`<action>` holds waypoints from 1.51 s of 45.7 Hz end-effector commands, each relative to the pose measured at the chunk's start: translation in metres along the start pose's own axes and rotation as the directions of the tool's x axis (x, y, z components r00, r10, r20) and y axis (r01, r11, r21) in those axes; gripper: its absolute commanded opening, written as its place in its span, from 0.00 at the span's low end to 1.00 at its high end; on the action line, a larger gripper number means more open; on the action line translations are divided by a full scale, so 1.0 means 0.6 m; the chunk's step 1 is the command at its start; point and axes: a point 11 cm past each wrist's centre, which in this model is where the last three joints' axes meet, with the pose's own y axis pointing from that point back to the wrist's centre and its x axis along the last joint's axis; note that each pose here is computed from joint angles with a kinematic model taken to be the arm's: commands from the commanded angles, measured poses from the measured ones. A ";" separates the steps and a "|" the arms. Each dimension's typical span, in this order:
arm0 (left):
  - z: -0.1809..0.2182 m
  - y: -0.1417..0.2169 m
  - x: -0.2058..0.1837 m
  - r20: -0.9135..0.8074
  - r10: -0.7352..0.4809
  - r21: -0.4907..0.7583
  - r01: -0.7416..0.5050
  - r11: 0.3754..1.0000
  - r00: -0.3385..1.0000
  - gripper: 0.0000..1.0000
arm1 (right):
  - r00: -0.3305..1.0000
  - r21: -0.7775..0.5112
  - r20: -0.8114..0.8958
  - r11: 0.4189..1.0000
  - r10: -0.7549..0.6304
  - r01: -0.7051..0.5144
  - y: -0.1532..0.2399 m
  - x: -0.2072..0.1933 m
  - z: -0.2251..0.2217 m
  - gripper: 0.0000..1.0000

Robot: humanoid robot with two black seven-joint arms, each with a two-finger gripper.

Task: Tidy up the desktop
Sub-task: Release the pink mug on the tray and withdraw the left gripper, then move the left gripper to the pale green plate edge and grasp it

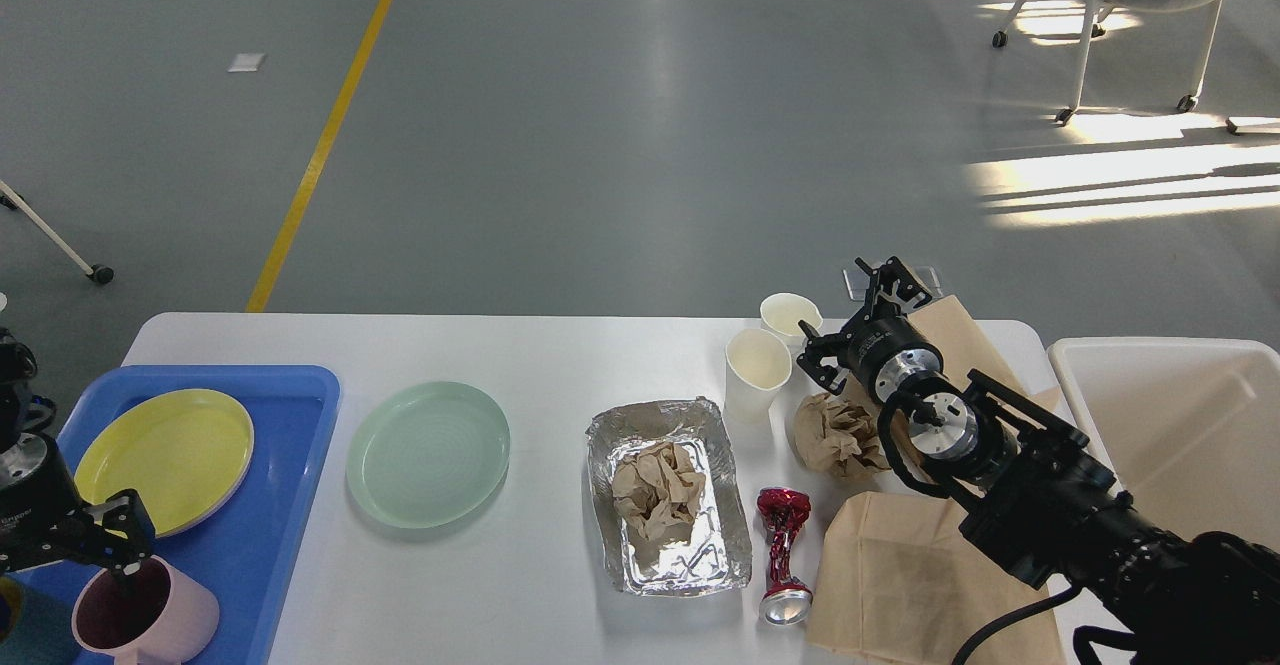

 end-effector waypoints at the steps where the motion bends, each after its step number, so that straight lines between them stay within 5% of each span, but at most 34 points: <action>1: -0.015 0.043 0.016 -0.007 0.054 0.033 -0.054 0.998 0.999 0.93 | 1.000 -0.001 0.000 1.000 -0.001 0.001 0.000 0.000 0.000 1.00; 11: 0.018 0.115 0.039 0.029 0.150 0.023 -0.151 0.988 0.988 0.95 | 1.000 -0.001 -0.001 1.000 0.000 0.000 0.000 0.000 0.000 1.00; 27: 0.215 0.195 0.028 0.241 0.247 -0.133 -0.220 0.966 0.939 0.95 | 1.000 -0.001 0.000 1.000 0.000 0.000 0.000 0.000 0.000 1.00; 37: 0.274 0.234 0.014 0.299 0.293 -0.167 -0.252 0.953 0.908 0.95 | 1.000 0.000 0.000 1.000 0.000 0.000 0.000 0.000 0.000 1.00; 69: 0.334 0.024 0.015 0.226 0.260 -0.289 -0.190 0.938 0.939 0.94 | 1.000 -0.001 0.000 1.000 0.000 0.000 0.000 0.000 0.000 1.00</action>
